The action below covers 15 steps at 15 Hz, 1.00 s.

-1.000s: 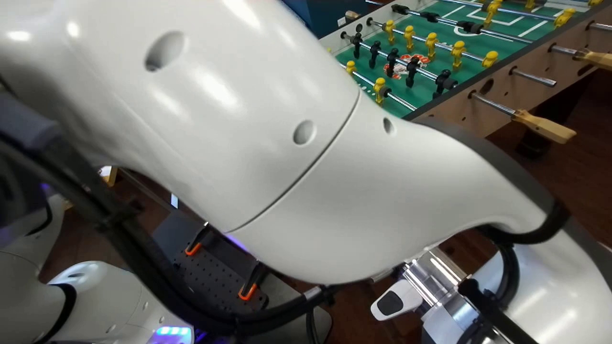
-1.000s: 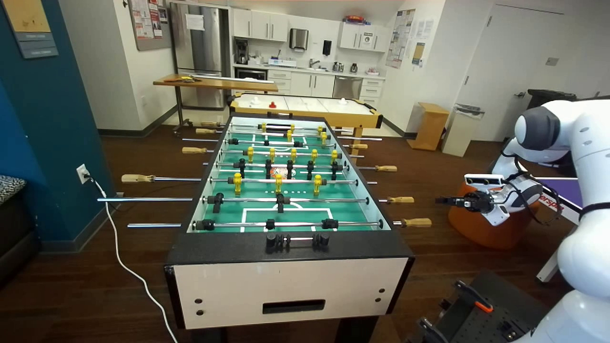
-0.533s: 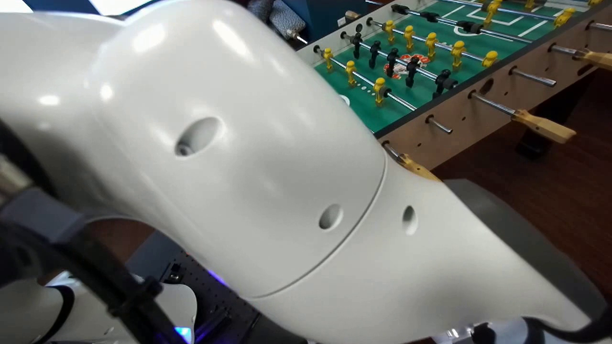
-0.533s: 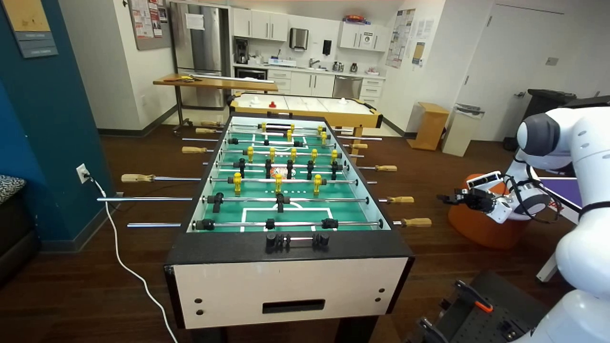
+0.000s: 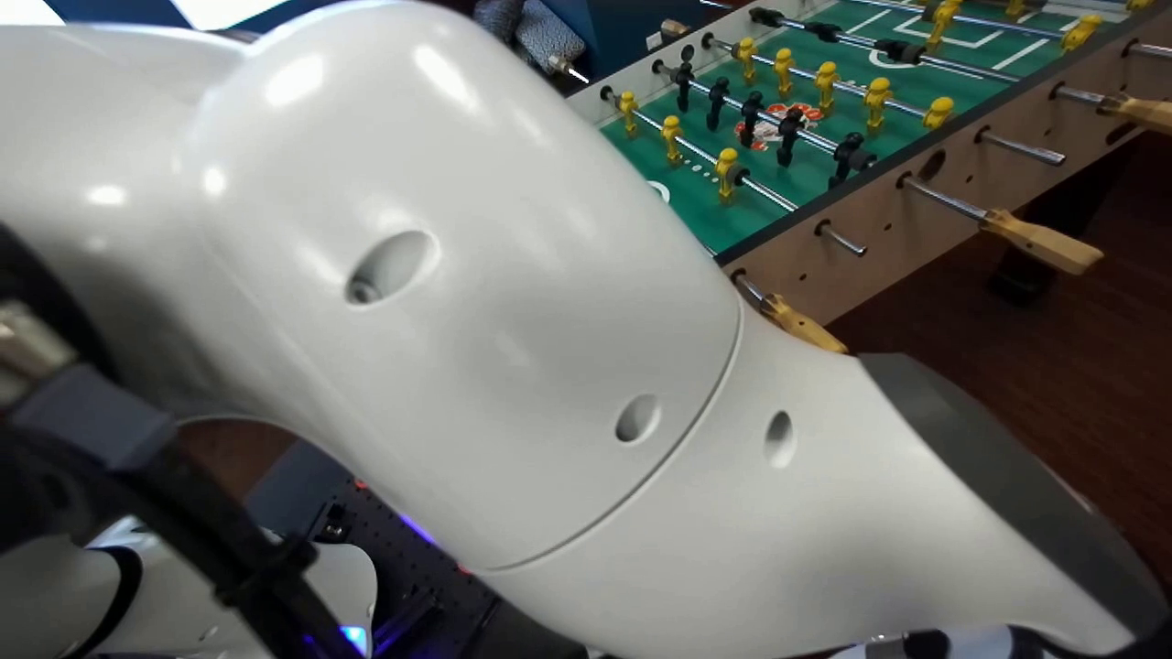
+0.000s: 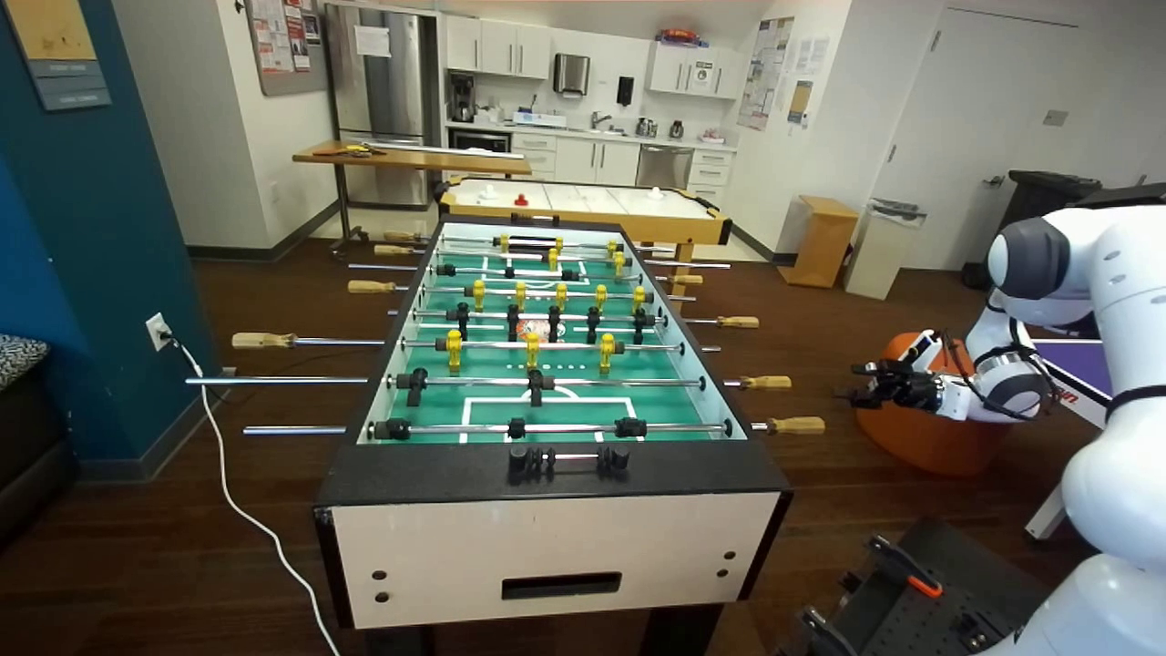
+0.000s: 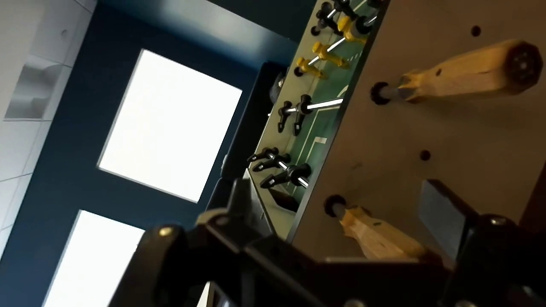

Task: Twist the first rod of the foosball table

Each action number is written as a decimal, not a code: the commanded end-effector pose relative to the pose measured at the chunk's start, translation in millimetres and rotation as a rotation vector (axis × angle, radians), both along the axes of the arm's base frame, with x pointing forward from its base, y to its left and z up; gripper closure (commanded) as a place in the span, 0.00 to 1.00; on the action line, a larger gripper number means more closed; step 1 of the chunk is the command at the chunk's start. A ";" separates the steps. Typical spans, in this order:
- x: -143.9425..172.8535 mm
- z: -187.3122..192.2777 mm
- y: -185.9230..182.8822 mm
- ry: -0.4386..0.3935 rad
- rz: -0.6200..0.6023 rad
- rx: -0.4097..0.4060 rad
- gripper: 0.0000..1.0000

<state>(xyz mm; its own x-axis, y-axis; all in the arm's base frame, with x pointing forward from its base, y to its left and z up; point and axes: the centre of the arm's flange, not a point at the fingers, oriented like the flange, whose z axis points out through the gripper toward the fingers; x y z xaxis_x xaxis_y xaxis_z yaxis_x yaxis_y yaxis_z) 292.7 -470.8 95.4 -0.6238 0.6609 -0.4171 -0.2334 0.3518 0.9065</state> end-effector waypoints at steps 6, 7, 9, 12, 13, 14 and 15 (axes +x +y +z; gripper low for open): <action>5.4 -8.1 -4.1 0.041 -0.018 0.004 0.00; 6.6 -12.4 -5.9 0.050 -0.011 0.008 0.00; 8.9 -19.5 -9.3 0.093 -0.007 0.027 0.00; 14.2 -34.0 -11.2 0.129 0.011 0.059 0.00; 16.3 -39.6 -12.0 0.143 0.016 0.065 0.00; 18.3 -44.7 -12.7 0.160 0.020 0.077 0.00; 19.6 -50.0 -12.3 0.172 0.028 0.083 0.00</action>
